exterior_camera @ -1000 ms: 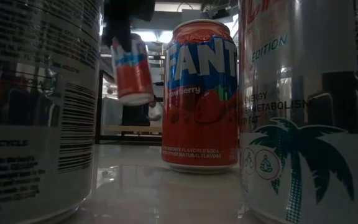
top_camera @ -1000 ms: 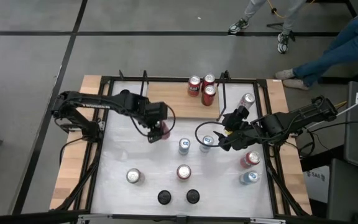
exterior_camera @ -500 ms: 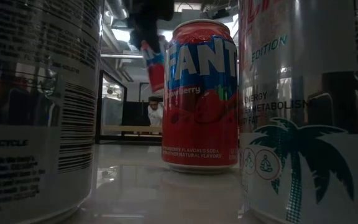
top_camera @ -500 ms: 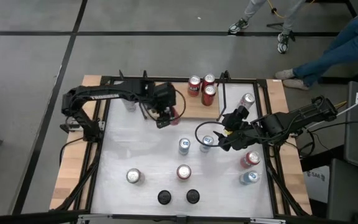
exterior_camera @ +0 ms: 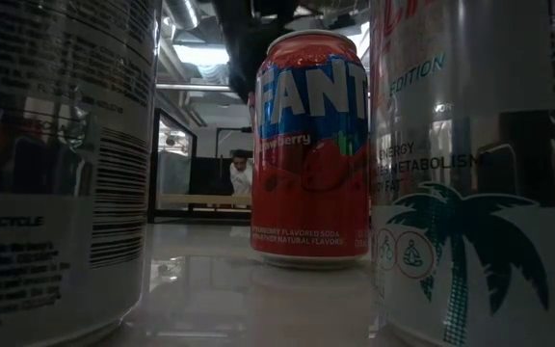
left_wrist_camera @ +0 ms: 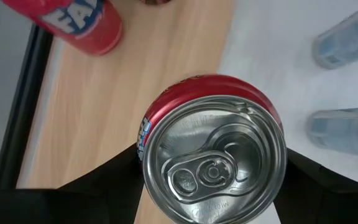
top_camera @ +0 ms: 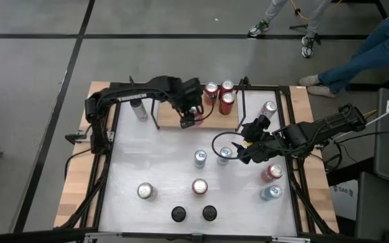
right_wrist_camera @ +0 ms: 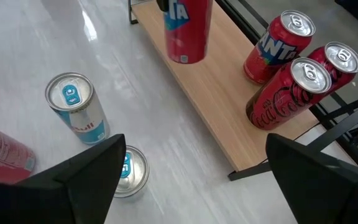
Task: Place canned beverage on shelf
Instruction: Put the pink soda can on the shelf aligned with other pink soda can
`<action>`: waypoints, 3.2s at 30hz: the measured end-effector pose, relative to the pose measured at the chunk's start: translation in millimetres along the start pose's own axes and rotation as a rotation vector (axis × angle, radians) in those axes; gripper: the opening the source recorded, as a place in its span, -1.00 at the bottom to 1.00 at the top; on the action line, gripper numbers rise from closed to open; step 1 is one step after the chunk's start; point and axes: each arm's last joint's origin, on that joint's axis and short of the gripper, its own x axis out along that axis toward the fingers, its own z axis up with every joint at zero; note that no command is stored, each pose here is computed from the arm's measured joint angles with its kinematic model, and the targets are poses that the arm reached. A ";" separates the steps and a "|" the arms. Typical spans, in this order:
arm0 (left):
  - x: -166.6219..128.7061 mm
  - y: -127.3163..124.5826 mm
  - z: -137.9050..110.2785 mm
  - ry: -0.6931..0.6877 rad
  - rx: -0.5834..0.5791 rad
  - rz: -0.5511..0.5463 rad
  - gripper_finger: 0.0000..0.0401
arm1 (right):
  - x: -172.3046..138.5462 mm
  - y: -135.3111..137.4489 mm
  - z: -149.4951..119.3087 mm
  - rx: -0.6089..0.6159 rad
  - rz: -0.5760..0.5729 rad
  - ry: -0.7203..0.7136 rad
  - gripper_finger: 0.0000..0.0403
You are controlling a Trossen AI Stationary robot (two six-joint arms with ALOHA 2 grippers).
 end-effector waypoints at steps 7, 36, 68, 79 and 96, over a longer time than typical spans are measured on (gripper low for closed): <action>13.2 15.9 0.3 0.033 -0.037 0.014 0.32 | 0.0 0.0 0.0 0.000 0.000 0.000 0.87; 43.5 33.6 1.8 0.087 -0.036 0.021 0.37 | 0.1 -0.1 -0.2 -0.002 -0.002 0.002 0.87; 50.8 34.7 10.4 0.014 -0.031 0.038 0.49 | 0.1 -0.1 -0.2 -0.002 -0.002 0.002 0.87; 51.1 34.8 11.1 0.007 -0.033 0.038 0.81 | 0.1 -0.1 -0.3 -0.002 -0.002 0.002 0.87; 7.3 35.3 7.7 -0.077 -0.031 0.074 0.82 | 0.1 -0.1 -0.2 -0.002 -0.001 0.002 0.87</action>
